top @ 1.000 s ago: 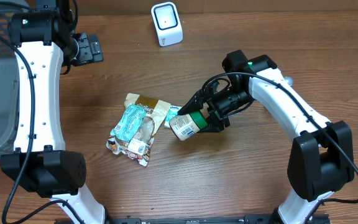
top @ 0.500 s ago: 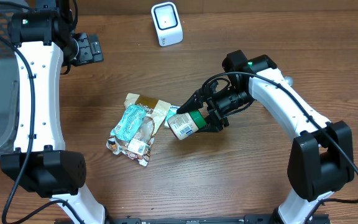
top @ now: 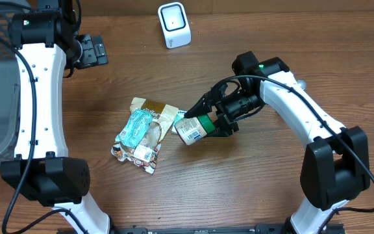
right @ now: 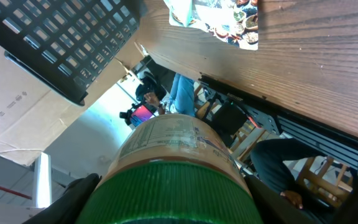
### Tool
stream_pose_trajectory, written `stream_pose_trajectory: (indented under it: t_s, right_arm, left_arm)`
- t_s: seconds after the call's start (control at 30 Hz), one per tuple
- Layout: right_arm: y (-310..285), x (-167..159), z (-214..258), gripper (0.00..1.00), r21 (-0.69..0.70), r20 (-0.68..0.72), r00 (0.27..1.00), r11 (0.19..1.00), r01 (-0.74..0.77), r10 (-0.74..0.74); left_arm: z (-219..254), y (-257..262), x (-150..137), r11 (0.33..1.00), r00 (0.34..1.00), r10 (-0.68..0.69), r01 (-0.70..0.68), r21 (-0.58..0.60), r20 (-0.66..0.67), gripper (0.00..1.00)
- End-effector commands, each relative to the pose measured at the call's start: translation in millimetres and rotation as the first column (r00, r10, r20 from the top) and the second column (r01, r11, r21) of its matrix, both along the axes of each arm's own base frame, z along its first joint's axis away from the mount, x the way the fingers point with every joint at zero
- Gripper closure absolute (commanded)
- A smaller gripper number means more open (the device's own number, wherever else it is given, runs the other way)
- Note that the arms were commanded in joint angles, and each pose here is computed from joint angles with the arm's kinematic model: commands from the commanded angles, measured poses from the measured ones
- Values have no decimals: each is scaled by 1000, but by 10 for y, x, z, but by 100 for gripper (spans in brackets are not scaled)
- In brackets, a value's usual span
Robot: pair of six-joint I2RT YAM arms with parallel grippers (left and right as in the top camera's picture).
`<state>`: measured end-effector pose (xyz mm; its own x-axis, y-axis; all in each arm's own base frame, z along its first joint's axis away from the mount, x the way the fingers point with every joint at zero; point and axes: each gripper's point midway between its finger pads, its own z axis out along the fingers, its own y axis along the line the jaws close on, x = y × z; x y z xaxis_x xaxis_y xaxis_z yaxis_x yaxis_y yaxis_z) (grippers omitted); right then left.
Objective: Scan the item barcode
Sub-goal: 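Lift the green jar and tilt it sideways with the right gripper, then carry the green jar up to the white scanner and hold it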
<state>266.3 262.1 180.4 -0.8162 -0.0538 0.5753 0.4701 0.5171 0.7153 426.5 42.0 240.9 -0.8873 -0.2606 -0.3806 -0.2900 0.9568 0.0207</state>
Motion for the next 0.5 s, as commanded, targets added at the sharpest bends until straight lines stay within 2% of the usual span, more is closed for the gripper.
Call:
stream_pose_trajectory:
  t_s: [0.0,0.03,0.1,0.2,0.27,0.37,0.47]
  right_arm:
    - [-49,72,-56,60,-70,70,998,998,-2,7]
    - [-100,85,-145,60,-127,89,996,992,-3,14]
    - [-320,154,-437,60,-325,155,987,946,7,46]
    - [-669,307,-730,65,-553,243,964,832,48,106]
    - [-878,458,-845,65,-657,305,942,747,98,144]
    - [-1003,706,-892,73,-699,396,904,692,181,164]
    - [-953,924,-813,77,-645,500,835,742,183,229]
  left_arm:
    - [108,18,-4,1000,999,13,-13,0,31,1]
    - [108,18,-4,1000,999,13,-13,0,31,0]
    - [108,18,-4,1000,999,13,-13,0,31,0]
    - [108,18,-4,1000,999,13,-13,0,31,0]
    - [108,18,-4,1000,999,13,-13,0,31,1]
    - [108,18,-4,1000,999,13,-13,0,31,0]
    - [108,18,-4,1000,999,13,-13,0,31,0]
